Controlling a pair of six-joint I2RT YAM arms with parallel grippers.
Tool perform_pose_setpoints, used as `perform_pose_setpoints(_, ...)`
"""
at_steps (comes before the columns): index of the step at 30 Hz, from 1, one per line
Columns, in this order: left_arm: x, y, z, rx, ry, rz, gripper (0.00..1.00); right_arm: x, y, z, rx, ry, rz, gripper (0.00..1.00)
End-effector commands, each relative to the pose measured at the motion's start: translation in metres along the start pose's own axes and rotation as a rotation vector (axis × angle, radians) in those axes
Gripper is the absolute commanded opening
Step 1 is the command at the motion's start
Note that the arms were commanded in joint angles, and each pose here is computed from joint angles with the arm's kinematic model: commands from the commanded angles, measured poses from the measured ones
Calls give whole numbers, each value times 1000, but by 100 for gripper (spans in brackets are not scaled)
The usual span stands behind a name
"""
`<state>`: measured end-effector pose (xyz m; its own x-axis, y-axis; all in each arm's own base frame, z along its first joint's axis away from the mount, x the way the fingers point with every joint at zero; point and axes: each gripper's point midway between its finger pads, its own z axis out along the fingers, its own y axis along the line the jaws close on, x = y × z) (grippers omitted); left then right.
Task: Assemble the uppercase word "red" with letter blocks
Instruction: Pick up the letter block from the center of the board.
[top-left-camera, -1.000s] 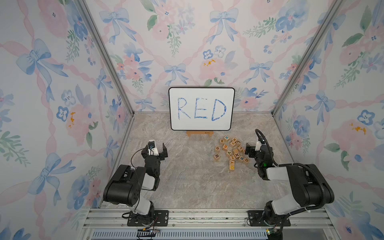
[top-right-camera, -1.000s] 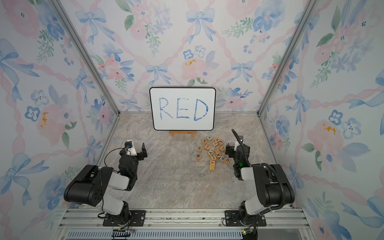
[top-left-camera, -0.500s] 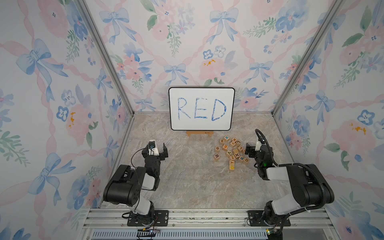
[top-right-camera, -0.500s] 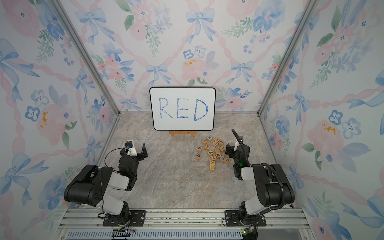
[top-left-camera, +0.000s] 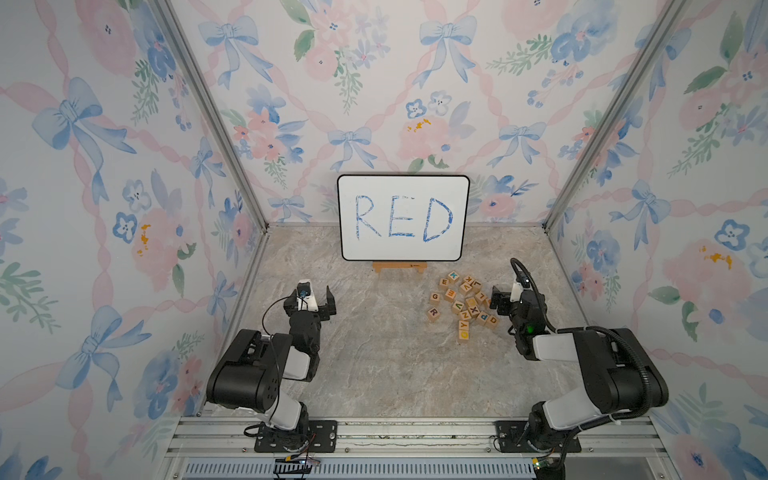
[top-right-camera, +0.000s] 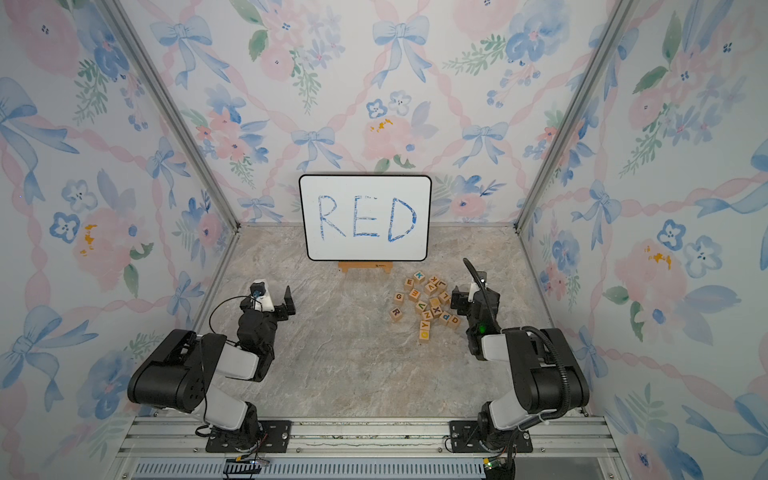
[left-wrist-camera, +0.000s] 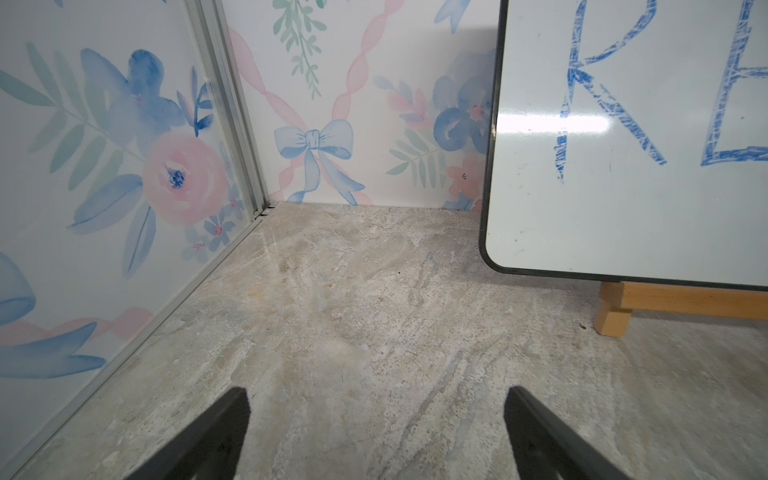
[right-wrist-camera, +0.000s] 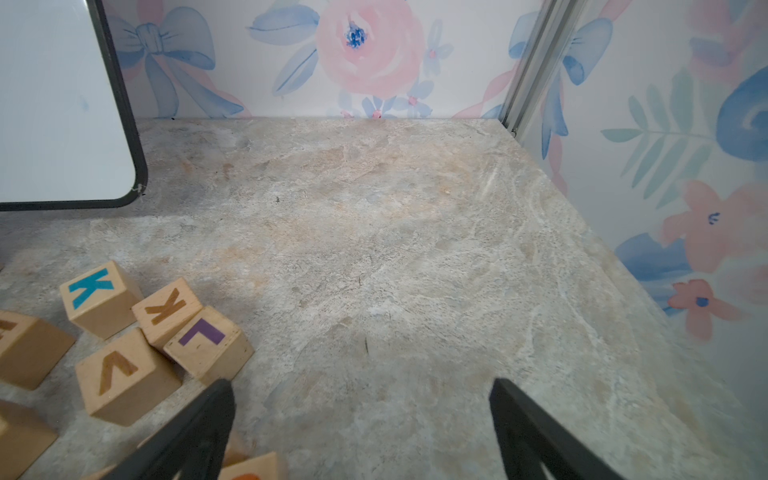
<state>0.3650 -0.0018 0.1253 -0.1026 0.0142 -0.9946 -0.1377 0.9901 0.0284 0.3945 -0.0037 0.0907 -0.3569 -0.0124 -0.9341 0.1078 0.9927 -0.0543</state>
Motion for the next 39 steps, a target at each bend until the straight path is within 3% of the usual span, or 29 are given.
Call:
perform_pose_setpoints(1,-7,-5,0,25,-24,19,98,-18,-1,1,1,4,-5,97)
perform_pose_setpoints(12,-40,-25,-2,62,-5,74,98,-45,1,-15,34,104,-45,97)
perform_pose_setpoints(21,-51,-65,-19,183,122,85,98,-60,33,-48,-100,302,54,97)
perform_pose_setpoints(31,-38,-125,-60,432,348,116,98,-68,82,-108,-256,465,-44,97)
perform_pose_setpoints(39,-33,-162,-99,562,452,170,98,-61,105,-159,-332,571,-63,97)
